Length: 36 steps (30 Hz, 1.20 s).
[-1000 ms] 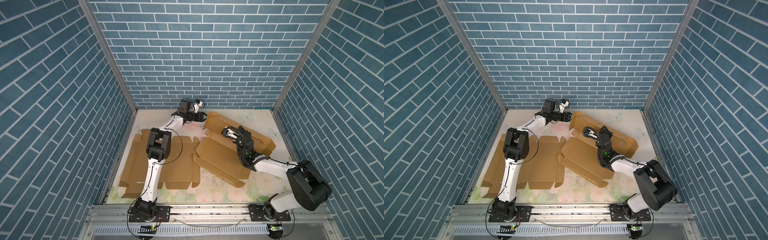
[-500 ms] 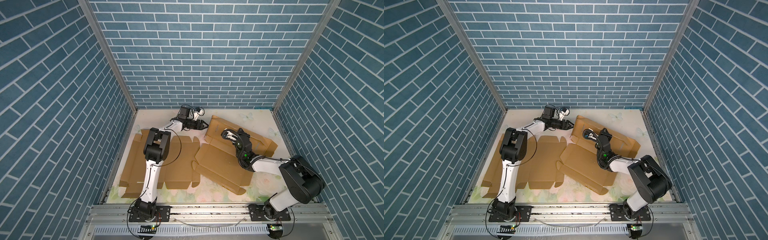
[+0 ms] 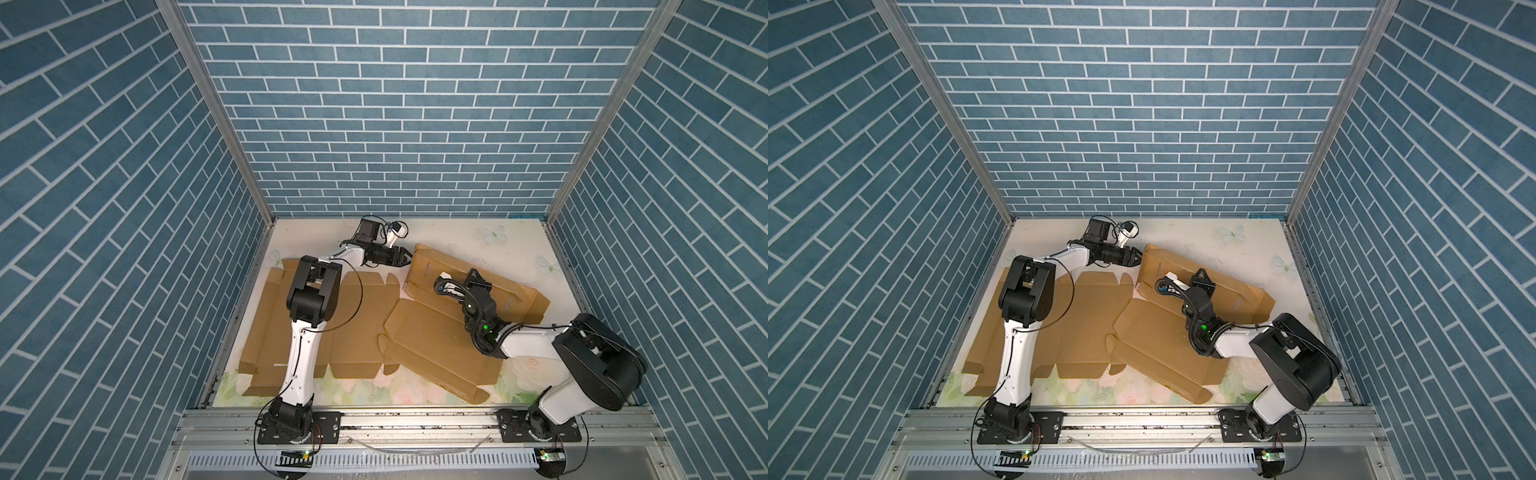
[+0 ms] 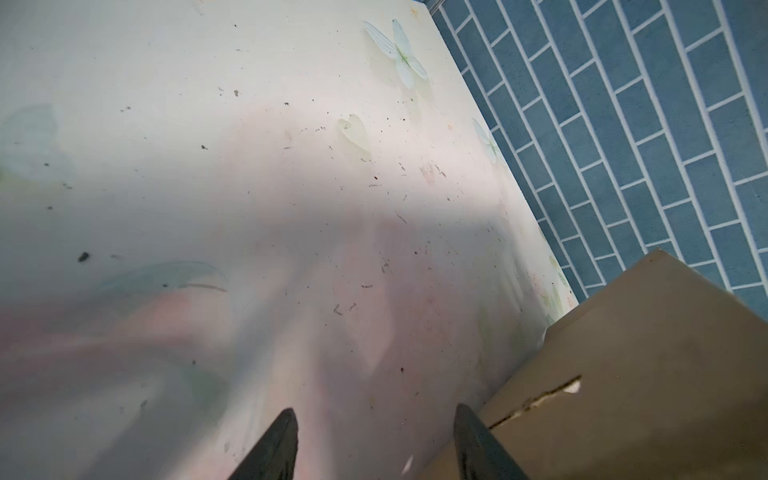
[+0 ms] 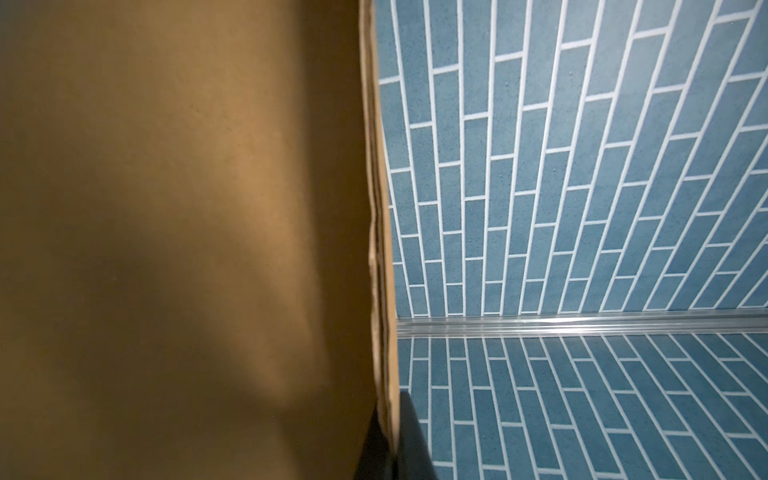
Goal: Fold the paper box
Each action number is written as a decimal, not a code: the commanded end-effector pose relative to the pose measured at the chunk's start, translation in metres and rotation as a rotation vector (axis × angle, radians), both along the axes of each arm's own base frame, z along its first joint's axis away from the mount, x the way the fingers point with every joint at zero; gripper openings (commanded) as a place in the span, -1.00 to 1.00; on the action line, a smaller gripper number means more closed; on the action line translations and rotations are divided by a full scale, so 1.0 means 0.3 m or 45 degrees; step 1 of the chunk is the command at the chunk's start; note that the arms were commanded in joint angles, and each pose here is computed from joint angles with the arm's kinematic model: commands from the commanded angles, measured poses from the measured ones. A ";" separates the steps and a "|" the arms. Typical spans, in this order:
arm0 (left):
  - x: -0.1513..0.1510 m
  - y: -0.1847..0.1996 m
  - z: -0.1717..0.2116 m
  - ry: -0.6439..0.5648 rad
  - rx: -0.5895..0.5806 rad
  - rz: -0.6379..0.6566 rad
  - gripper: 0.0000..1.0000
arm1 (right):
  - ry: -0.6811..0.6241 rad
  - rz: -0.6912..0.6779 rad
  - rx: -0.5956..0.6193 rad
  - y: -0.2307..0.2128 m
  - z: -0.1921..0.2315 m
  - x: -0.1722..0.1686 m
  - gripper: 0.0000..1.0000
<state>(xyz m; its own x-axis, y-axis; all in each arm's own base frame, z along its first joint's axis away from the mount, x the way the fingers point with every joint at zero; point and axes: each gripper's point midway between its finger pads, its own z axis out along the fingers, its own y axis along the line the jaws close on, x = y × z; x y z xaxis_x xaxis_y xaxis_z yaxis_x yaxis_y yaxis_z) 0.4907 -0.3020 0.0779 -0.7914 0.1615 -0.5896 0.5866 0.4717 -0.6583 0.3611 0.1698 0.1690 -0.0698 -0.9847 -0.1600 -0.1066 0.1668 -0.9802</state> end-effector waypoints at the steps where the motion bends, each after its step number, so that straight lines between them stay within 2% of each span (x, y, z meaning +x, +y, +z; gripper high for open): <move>1: -0.035 -0.026 0.078 -0.045 -0.016 -0.056 0.21 | 0.007 0.028 -0.023 0.006 0.024 -0.049 -1.00; 7: -0.078 -0.019 0.117 -0.062 -0.032 -0.084 0.21 | 0.052 0.026 -0.137 0.000 -0.055 -0.101 -1.00; 13: -0.120 -0.001 0.122 -0.066 -0.020 -0.100 0.21 | 0.137 0.042 -0.096 0.007 -0.105 -0.156 -1.00; 20: -0.129 0.001 0.142 -0.065 -0.049 -0.110 0.21 | 0.089 0.044 -0.069 0.002 -0.077 -0.152 -1.00; 30: -0.023 -0.001 0.227 -0.138 -0.076 -0.042 0.24 | -0.028 0.039 0.043 -0.016 0.100 0.026 -1.00; 36: 0.087 -0.023 0.228 -0.160 -0.081 0.002 0.25 | -0.155 0.071 0.042 -0.019 0.192 0.152 -1.00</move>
<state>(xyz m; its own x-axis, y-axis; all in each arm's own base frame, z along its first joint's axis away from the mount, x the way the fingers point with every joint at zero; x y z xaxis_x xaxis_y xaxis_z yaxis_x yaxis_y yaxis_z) 0.5066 -0.3059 0.1620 -0.6866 0.1257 -0.7161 0.6904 0.4215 -0.5880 0.3903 0.1513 0.1995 -0.0686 -0.9806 -0.1837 -0.0774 0.1888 -0.9790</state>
